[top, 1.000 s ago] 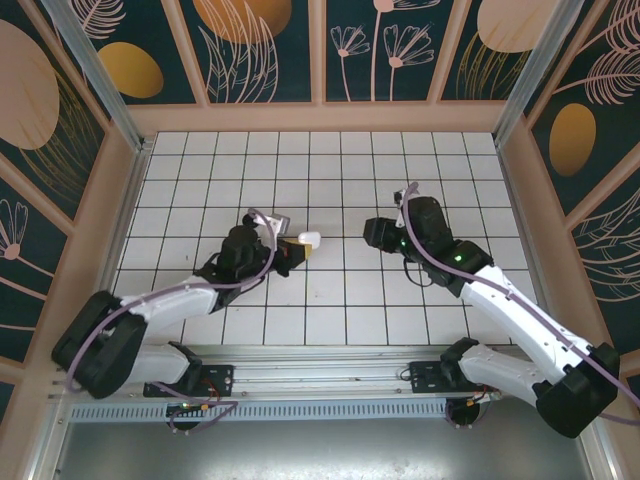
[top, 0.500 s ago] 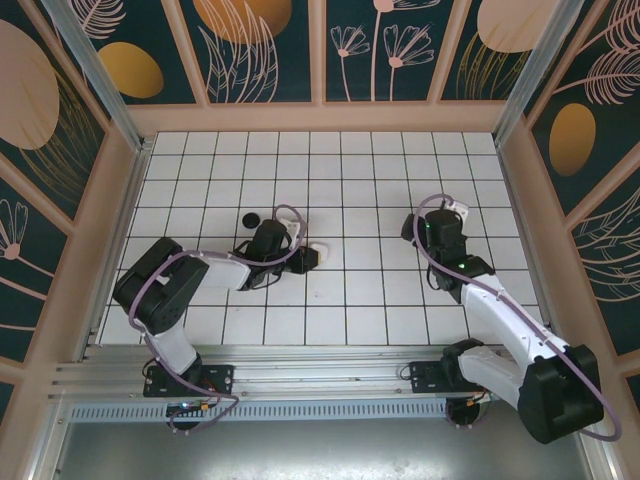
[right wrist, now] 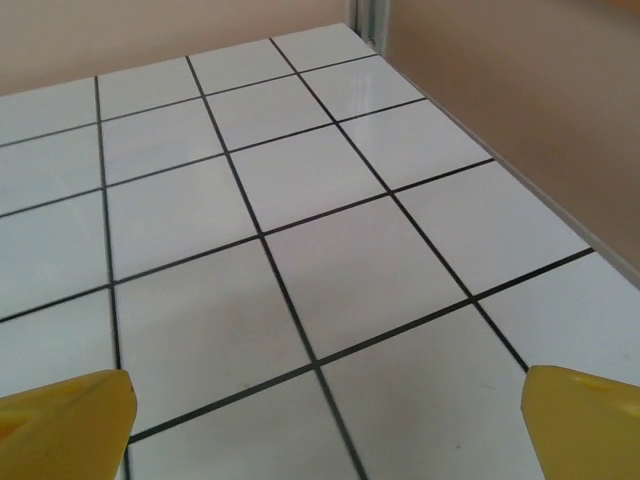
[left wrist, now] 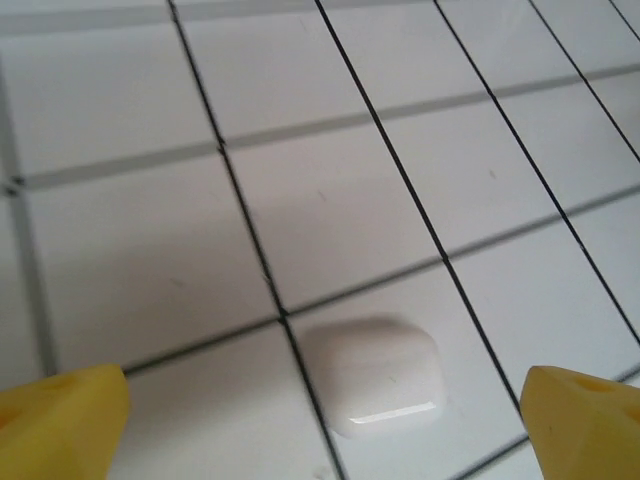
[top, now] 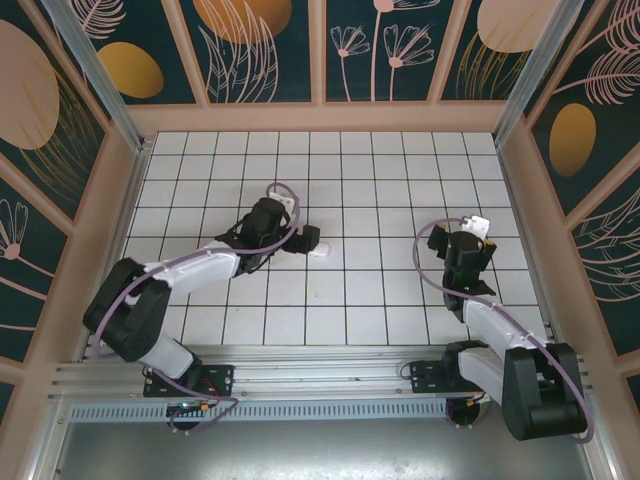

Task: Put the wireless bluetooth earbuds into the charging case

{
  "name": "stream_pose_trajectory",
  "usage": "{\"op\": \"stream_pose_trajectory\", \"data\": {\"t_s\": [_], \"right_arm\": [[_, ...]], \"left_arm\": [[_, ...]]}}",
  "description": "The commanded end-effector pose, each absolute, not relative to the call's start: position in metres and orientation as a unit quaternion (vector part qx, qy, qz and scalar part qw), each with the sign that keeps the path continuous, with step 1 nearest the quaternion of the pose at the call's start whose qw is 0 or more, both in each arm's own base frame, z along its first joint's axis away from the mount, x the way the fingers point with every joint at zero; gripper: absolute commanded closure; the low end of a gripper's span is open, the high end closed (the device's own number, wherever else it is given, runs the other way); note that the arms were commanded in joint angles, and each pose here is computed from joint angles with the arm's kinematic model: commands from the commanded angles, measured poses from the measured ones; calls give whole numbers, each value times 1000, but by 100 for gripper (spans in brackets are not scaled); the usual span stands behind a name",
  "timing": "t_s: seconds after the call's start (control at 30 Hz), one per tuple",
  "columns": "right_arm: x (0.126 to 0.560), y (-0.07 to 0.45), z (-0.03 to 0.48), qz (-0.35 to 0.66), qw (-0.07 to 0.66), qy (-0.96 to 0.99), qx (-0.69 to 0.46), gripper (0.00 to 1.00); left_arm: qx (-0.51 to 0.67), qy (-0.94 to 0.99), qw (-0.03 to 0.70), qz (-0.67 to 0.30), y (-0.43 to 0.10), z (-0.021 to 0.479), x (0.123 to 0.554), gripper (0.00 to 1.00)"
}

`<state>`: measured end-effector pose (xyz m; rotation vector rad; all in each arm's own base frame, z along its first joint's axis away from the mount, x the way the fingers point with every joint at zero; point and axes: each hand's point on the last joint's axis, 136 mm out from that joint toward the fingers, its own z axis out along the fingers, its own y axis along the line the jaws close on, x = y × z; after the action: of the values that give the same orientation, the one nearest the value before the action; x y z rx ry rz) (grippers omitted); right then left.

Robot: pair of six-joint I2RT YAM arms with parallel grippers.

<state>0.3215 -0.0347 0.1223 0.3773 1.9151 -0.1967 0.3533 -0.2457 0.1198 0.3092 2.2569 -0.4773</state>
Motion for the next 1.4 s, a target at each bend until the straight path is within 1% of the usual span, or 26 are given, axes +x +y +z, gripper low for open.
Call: {"op": "stream_pose_trajectory", "data": {"t_s": [0.0, 0.13, 0.23, 0.33, 0.37, 0.43, 0.57, 0.73, 0.87, 1.0, 1.1, 1.2, 1.37], "right_arm": [[338, -32, 153, -52, 632, 761, 137, 1], [346, -29, 145, -41, 639, 759, 123, 1], [354, -26, 137, -37, 642, 758, 110, 1], [365, -21, 139, -31, 648, 755, 95, 1], [367, -20, 141, -28, 654, 750, 90, 1], [372, -19, 141, -25, 658, 748, 86, 1], [378, -19, 130, -18, 657, 749, 87, 1], [378, -22, 126, 11, 654, 751, 87, 1], [373, -22, 124, 13, 661, 745, 85, 1], [373, -22, 123, 12, 660, 746, 85, 1], [373, -21, 123, 11, 659, 748, 82, 1], [374, -20, 123, 11, 660, 747, 81, 1], [374, -20, 124, 9, 660, 747, 81, 1]], "left_arm": [[112, 880, 454, -81, -201, 146, 367, 2], [52, 856, 514, -30, -151, 170, 383, 2], [-32, 832, 553, -8, -96, 183, 392, 1], [-99, 800, 591, 22, -46, 190, 389, 2], [-102, 786, 610, 31, -36, 195, 387, 2], [-83, 769, 632, 51, -27, 194, 380, 1], [-71, 777, 620, 78, -8, 171, 376, 1], [-75, 746, 661, 38, 2, 162, 368, 2], [-38, 731, 679, 52, -1, 155, 368, 2], [-63, 716, 694, 44, 12, 150, 360, 1], [-47, 705, 707, 31, 9, 148, 356, 2], [-41, 731, 681, 25, 6, 139, 372, 1], [-64, 735, 675, 29, 16, 136, 375, 1]]}}
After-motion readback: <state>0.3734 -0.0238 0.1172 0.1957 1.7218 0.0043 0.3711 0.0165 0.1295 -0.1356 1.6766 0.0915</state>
